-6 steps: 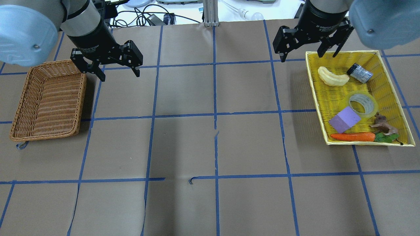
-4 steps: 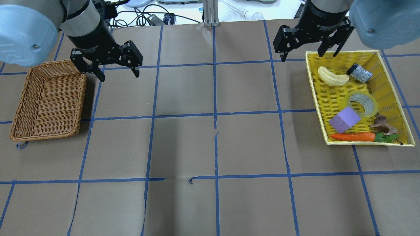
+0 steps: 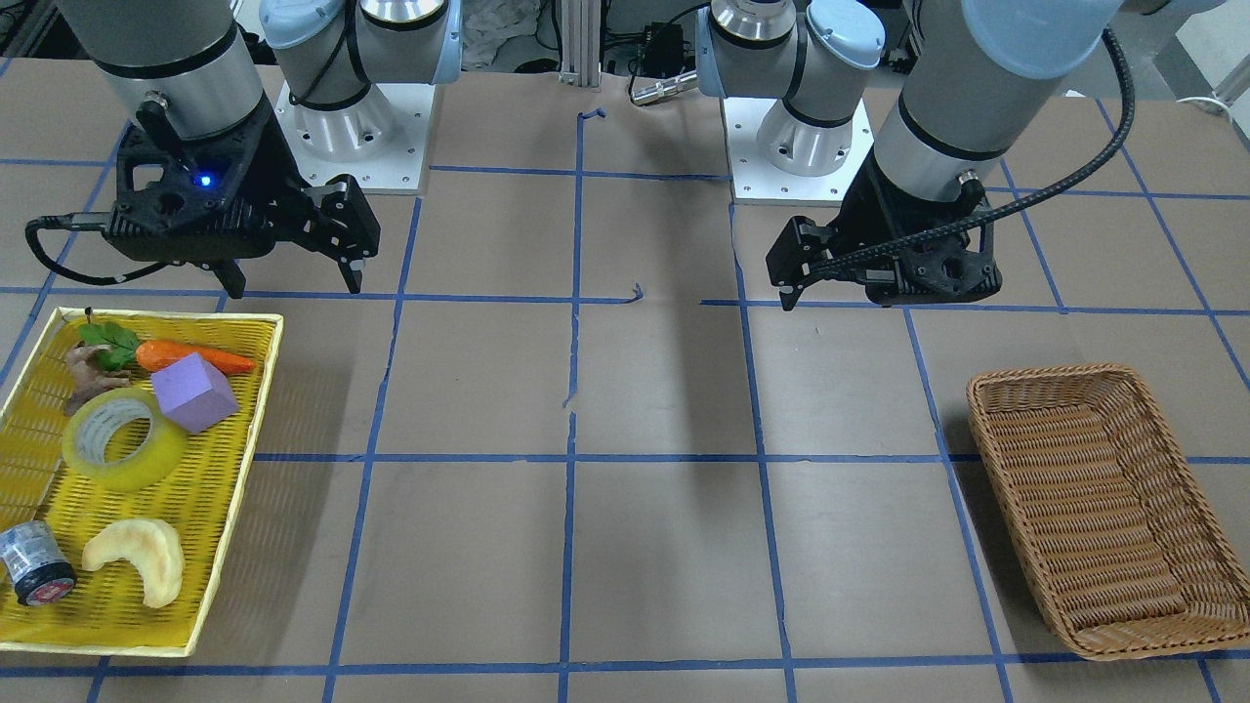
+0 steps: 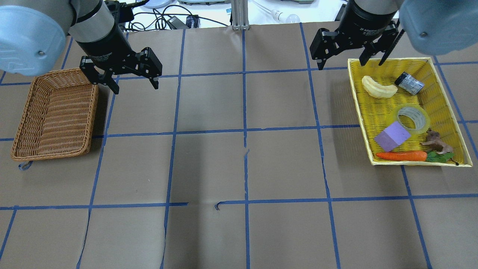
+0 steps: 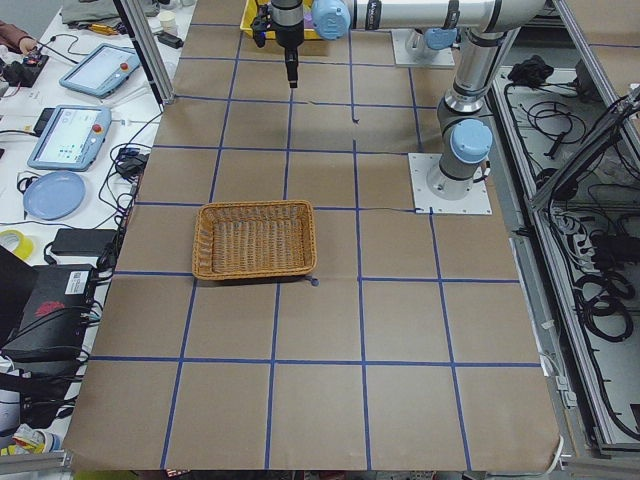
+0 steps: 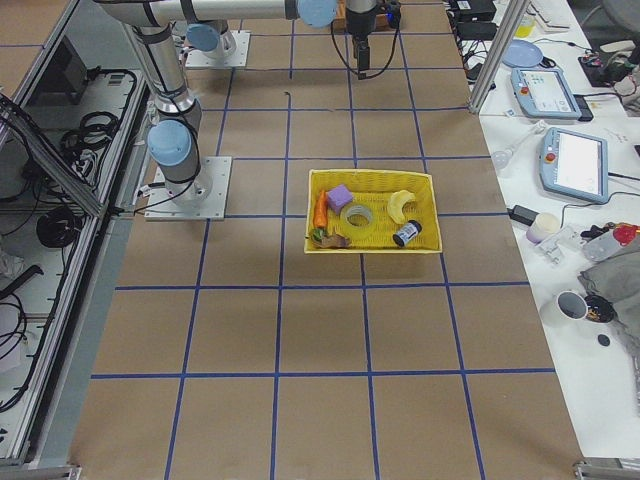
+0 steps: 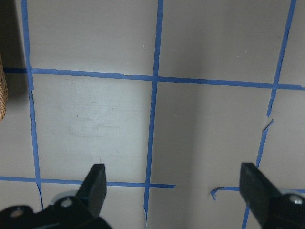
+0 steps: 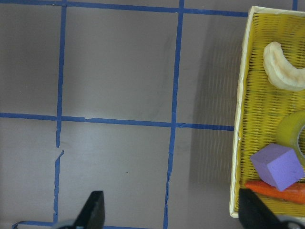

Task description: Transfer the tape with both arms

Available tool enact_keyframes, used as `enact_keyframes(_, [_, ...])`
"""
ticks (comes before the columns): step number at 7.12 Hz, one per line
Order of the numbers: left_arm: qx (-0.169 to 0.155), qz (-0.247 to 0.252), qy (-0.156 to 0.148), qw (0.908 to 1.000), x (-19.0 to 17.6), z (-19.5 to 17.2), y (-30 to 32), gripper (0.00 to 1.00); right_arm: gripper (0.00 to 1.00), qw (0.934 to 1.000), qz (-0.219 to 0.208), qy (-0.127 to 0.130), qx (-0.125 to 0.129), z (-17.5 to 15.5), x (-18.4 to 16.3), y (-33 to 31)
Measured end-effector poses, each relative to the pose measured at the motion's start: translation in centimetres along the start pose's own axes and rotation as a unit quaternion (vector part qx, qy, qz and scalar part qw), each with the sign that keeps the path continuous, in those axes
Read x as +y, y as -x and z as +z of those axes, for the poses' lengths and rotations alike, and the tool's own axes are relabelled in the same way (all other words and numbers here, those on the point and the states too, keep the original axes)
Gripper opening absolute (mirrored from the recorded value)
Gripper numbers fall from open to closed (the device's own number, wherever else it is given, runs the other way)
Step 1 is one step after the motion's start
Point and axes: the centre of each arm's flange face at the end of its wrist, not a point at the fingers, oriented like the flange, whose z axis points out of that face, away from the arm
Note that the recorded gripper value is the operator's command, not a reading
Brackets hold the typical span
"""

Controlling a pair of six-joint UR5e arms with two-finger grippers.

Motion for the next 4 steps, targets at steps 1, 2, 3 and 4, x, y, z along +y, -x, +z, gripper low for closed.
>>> enact_keyframes(1, [0.0, 0.0, 0.0, 1.0, 0.02, -0.01, 0.0, 1.0, 1.0, 1.0, 0.001, 0.0, 0.0, 0.02, 0.0, -0.02])
enact_keyframes(2, [0.0, 0.0, 0.0, 1.0, 0.04, -0.04, -0.01, 1.0, 1.0, 1.0, 0.001, 0.001, 0.0, 0.04, 0.02, -0.02])
enact_keyframes(3, [0.001, 0.0, 0.0, 1.0, 0.04, -0.05, -0.02, 1.0, 1.0, 1.0, 0.001, 0.003, 0.0, 0.05, 0.04, -0.02])
enact_keyframes(4, [0.002, 0.0, 0.0, 1.0, 0.05, -0.05, -0.05, 1.0, 1.0, 1.0, 0.001, 0.004, 0.0, 0.01, 0.0, -0.03])
